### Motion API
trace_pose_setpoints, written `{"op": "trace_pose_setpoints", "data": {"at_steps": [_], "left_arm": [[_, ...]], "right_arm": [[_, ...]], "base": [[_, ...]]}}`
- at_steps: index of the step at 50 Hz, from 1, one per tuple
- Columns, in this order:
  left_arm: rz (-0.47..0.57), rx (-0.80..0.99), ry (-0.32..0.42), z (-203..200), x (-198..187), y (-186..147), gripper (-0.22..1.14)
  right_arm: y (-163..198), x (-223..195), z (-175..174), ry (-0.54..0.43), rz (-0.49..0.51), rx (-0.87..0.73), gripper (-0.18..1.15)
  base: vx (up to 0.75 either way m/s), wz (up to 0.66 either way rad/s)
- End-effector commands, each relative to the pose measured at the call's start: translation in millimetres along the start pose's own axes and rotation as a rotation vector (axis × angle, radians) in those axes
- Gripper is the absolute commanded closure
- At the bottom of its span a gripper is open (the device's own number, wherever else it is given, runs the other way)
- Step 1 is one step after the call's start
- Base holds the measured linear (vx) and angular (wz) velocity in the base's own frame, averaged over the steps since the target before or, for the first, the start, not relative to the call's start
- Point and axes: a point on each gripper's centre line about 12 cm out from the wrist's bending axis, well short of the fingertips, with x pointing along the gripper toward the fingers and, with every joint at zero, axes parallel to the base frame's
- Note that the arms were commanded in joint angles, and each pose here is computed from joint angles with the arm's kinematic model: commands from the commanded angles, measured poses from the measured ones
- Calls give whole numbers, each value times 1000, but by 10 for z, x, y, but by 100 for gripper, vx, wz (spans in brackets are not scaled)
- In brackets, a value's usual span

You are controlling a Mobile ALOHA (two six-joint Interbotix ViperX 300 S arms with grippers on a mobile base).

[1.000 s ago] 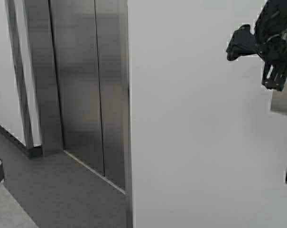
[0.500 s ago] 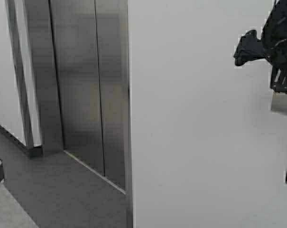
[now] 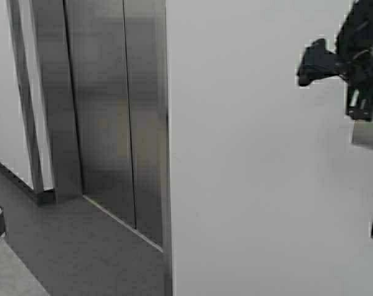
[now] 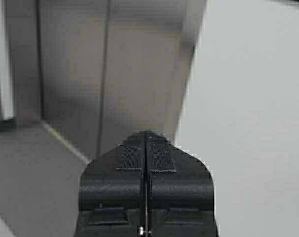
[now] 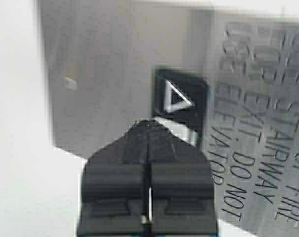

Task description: Navigate to elevator, push the call button, then enter the elevator

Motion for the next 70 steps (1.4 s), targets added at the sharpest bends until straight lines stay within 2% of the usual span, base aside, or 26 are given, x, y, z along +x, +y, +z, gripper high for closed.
{"op": "trace_pose_setpoints", "data": {"at_steps": [1, 14, 22, 29, 39, 44, 49, 53, 59, 70], "left_arm": [[-5, 0, -47, 145, -1, -18, 89], [-7, 0, -47, 132, -20, -20, 89], [-5, 3, -41, 111, -23, -14, 89], [-4, 2, -37, 93, -28, -10, 89], [-4, 2, -37, 91, -32, -10, 89], [-4, 3, -35, 85, -33, -10, 89], [-3, 3, -32, 73, -37, -8, 89], [-3, 2, -31, 67, -38, -6, 89], [-3, 2, -31, 67, -38, -6, 89], [-2, 8, -21, 31, -48, -1, 89]], "right_arm": [[-84, -328, 199, -61, -26, 34, 91], [-56, -1045, 571, -163, 28, 84, 91], [-47, -1549, 699, -175, 119, 70, 91], [-45, -2005, 799, -205, 288, 87, 91], [-40, -2538, 902, -282, 595, 188, 91], [-55, -2717, 941, -364, 711, 220, 91], [-115, -2905, 992, -489, 800, 281, 91], [-141, -3000, 1009, -579, 842, 317, 91], [-93, -3047, 981, -631, 883, 336, 91], [-223, -2821, 864, -714, 825, 470, 91]], "base": [[0, 0], [0, 0], [0, 0], [0, 1], [-1, 6], [-1, 9], [0, 11], [1, 14], [3, 18], [5, 29]]}}
